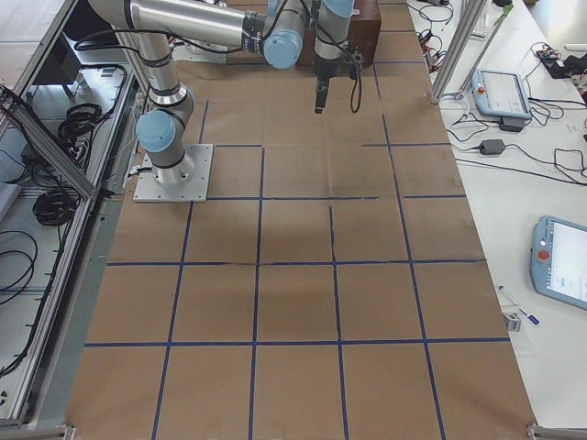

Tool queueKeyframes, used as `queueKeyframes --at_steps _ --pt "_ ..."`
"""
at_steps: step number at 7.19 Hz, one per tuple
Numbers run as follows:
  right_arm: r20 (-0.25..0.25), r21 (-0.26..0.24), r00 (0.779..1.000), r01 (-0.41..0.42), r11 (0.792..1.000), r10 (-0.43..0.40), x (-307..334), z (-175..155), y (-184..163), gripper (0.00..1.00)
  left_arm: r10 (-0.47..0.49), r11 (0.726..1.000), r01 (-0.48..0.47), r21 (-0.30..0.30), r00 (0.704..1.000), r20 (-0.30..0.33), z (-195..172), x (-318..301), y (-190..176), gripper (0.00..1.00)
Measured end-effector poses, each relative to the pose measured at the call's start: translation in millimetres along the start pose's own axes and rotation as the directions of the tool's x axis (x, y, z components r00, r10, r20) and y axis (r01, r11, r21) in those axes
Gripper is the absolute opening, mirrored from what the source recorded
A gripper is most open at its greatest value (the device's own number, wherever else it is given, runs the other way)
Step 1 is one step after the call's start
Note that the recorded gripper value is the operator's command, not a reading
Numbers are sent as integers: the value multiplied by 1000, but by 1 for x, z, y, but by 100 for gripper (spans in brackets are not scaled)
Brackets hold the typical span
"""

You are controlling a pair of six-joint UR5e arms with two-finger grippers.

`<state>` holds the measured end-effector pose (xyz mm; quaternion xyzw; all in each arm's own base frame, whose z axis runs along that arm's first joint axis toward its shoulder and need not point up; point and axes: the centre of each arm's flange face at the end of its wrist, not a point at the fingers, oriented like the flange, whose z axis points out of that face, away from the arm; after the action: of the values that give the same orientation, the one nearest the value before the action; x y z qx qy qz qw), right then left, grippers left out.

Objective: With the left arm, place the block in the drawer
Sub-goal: 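Release the handle and move the left gripper above the yellow cube, then lower the left gripper and grasp the yellow cube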

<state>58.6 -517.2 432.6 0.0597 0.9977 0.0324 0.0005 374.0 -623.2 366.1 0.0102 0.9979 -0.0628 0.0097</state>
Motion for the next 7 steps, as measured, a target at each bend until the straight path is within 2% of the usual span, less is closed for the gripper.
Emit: queueKeyframes --at_steps 2,5,7 --pt "0 1 1000 0 1000 0 0 0 0 100 0 1000 0 1 1000 -1 13 -30 -28 99" --pt "1 0 1000 0 1000 0 0 0 0 100 -15 999 17 48 999 -48 40 -91 -47 99" --pt "0 0 1000 0 1000 0 0 0 0 100 -8 997 11 71 999 -38 53 -118 -61 99"
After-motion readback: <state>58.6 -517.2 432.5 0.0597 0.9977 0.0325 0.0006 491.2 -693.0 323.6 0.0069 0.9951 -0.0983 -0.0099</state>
